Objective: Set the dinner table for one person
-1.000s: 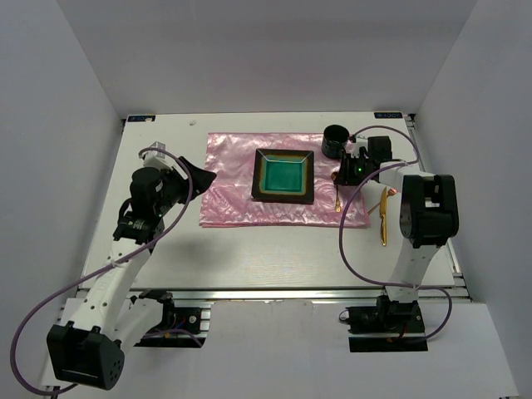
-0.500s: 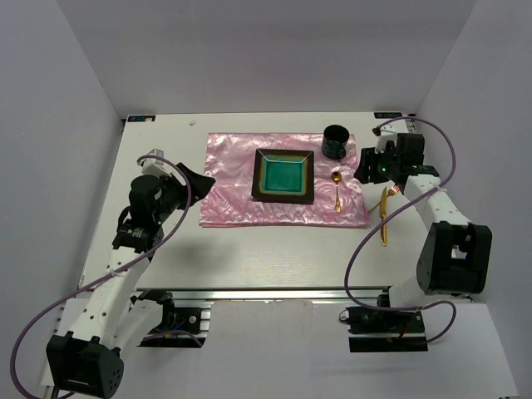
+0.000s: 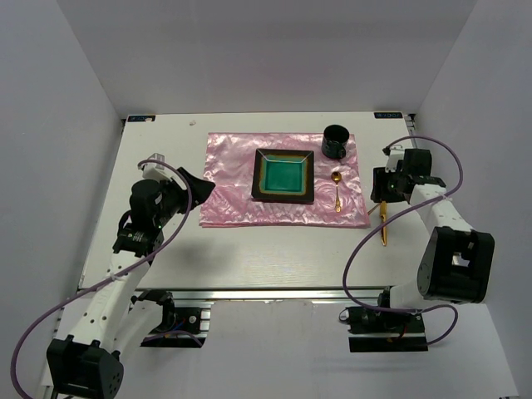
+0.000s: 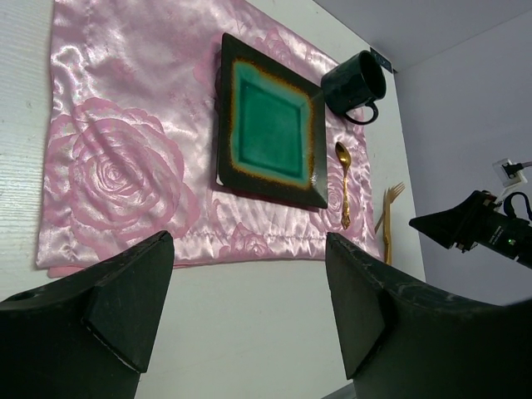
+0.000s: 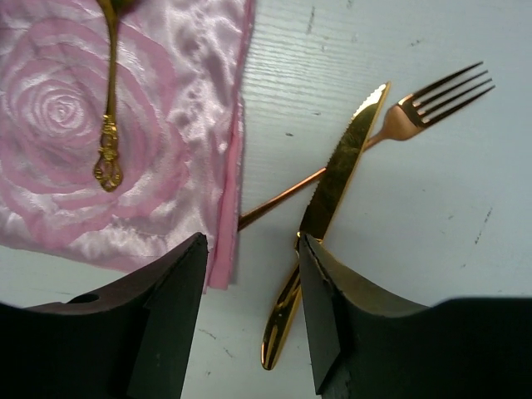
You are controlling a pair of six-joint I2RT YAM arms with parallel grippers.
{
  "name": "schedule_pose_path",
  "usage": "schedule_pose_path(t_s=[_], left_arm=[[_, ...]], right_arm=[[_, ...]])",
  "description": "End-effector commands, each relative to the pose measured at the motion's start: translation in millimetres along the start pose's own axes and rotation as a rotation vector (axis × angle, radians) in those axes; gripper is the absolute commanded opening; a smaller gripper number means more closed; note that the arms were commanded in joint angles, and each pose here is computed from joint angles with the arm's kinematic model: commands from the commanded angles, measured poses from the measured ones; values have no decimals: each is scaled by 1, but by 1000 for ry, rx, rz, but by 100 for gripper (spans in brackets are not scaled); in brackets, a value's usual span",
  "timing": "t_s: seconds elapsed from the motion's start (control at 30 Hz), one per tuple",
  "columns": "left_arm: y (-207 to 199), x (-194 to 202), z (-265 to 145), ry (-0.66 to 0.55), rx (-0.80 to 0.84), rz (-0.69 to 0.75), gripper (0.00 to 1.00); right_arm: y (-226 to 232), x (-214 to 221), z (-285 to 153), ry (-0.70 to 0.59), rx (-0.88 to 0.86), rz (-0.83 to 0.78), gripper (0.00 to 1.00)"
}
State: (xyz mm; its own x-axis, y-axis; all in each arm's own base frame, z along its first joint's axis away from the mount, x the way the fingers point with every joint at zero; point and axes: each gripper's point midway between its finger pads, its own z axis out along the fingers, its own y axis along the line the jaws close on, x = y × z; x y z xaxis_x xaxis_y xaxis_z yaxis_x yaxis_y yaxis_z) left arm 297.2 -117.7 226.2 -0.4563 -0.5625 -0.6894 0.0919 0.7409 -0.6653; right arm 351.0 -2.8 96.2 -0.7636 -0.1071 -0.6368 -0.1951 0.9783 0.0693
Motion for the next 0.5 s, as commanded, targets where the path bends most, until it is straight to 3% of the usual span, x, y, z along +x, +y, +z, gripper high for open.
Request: schedule_pose_path(t_s=[0.0,0.47], left_arm=[[0,-2,0,-9,3,26,83],[4,0,6,0,-11,21,83]], right_arm=[[-15,12,5,50,78,6,54],[-26,65,25,185,128,-24,51]])
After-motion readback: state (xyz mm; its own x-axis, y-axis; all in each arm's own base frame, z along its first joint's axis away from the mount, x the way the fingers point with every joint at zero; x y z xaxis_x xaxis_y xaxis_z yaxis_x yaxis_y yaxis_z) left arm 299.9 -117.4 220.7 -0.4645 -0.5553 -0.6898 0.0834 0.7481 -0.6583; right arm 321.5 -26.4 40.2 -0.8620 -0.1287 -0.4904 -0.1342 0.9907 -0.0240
